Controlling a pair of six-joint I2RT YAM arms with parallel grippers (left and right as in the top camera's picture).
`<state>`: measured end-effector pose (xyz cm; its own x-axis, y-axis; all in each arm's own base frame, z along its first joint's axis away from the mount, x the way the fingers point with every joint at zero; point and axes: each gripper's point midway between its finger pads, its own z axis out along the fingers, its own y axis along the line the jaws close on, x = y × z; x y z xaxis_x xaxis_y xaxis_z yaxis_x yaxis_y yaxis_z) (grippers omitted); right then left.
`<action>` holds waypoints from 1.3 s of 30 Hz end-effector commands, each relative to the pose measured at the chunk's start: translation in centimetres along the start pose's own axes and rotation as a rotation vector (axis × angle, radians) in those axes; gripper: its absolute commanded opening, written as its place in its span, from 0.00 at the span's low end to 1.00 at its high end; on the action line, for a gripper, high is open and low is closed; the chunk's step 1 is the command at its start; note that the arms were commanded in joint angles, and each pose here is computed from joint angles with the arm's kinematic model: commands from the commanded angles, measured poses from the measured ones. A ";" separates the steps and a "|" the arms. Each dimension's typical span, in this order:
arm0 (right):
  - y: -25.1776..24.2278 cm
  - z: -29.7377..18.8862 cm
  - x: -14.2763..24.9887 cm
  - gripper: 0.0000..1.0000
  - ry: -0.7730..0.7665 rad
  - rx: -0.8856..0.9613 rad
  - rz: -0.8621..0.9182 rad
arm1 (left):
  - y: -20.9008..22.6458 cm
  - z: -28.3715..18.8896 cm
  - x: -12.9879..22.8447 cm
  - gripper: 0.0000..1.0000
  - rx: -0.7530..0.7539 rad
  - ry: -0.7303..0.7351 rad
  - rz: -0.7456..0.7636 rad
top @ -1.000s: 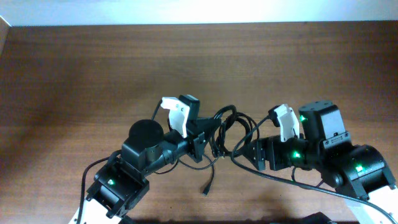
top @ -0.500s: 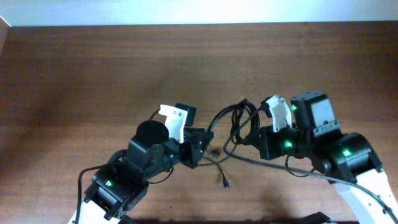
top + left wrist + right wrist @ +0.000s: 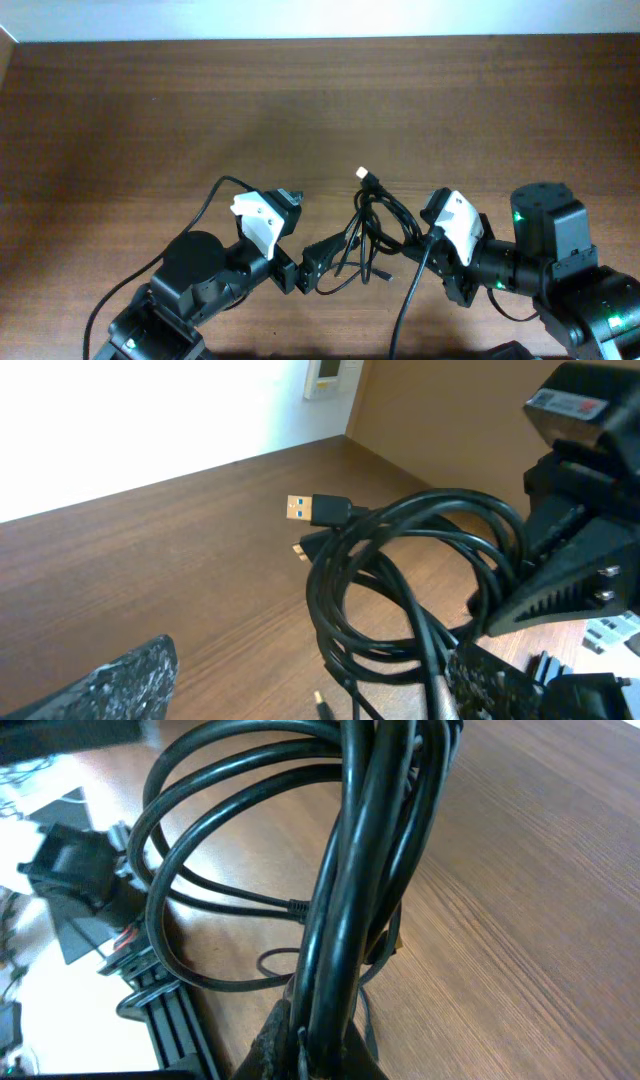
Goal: Untangle cables
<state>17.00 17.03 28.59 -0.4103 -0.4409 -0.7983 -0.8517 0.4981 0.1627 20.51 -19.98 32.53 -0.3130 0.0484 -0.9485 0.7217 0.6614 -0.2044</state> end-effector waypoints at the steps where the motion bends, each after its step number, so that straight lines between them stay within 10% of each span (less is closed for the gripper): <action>1: 1.6 -0.4 -1.0 0.04 -0.052 -0.083 -0.091 | -0.1 -0.2 -0.3 0.92 -0.001 -0.012 0.046; 18: 3.0 -0.4 -0.7 0.20 -0.055 -0.165 -0.113 | 0.5 2.2 1.4 0.99 0.005 0.072 0.009; 24: -5.9 0.5 3.3 0.79 0.146 0.319 0.457 | 2.0 3.8 11.2 0.99 -0.030 0.487 -0.105; 35: -9.1 1.1 5.1 0.98 0.203 0.486 0.654 | -4.7 4.6 24.5 0.99 0.427 1.033 0.047; 39: -9.2 1.0 5.1 0.98 0.199 0.493 0.672 | -3.8 5.5 28.5 0.99 0.353 1.160 0.155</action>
<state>22.82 11.28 22.22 -0.8664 -0.0619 -0.4955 -0.2162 0.9409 0.2605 11.80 -25.76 6.91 -0.4853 0.8300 -0.2750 0.8423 0.3595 -0.4016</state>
